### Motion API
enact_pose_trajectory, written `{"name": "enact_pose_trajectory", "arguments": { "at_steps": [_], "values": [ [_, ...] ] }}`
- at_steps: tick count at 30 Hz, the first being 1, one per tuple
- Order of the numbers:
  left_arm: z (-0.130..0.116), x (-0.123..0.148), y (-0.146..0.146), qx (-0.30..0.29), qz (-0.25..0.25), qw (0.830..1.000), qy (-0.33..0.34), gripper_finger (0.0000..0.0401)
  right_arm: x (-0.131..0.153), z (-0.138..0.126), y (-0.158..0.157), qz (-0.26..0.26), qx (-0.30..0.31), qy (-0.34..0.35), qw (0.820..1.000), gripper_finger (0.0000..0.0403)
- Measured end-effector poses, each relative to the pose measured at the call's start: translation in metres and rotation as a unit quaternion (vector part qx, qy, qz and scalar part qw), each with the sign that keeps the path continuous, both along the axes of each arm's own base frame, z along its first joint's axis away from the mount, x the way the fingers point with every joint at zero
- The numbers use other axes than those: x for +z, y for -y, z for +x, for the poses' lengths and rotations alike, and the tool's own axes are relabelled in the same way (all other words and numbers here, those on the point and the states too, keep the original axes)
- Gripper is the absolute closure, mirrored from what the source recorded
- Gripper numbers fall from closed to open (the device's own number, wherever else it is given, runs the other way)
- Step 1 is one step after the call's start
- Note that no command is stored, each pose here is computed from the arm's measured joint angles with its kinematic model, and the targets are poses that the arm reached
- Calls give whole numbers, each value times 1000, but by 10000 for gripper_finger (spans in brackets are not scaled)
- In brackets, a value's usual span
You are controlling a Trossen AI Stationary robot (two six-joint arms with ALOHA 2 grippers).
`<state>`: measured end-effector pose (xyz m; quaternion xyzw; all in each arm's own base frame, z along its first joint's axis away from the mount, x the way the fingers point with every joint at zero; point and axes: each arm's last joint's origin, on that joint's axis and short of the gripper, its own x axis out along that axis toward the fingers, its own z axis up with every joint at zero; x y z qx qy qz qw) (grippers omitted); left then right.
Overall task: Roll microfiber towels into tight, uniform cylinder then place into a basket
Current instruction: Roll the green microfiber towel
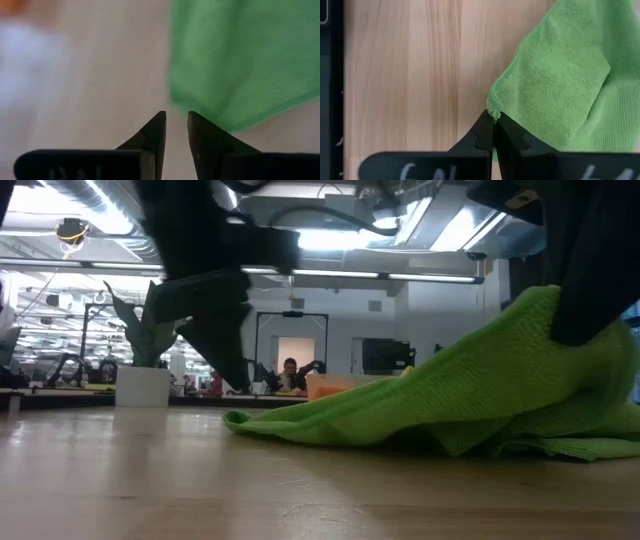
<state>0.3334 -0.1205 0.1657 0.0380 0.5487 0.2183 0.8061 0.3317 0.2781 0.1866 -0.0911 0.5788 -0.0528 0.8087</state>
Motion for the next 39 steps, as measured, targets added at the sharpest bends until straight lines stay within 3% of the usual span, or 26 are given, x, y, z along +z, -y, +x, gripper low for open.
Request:
{"name": "enact_pose_trajectory", "arguments": {
  "at_steps": [4,13,24,39],
  "values": [
    [14,-2,-9,-43,-53,998,7,336,0,-3,-3,-1,4,0,1000,393],
    [15,-5,-13,-47,-91,995,-18,335,0,-6,-6,0,8,0,1000,393],
    [5,-6,11,-141,-64,987,-50,333,0,-5,-6,2,5,2,1000,393],
    [7,-28,4,-121,19,990,-77,335,0,-5,-6,6,-7,5,1000,393]
  ]
}}
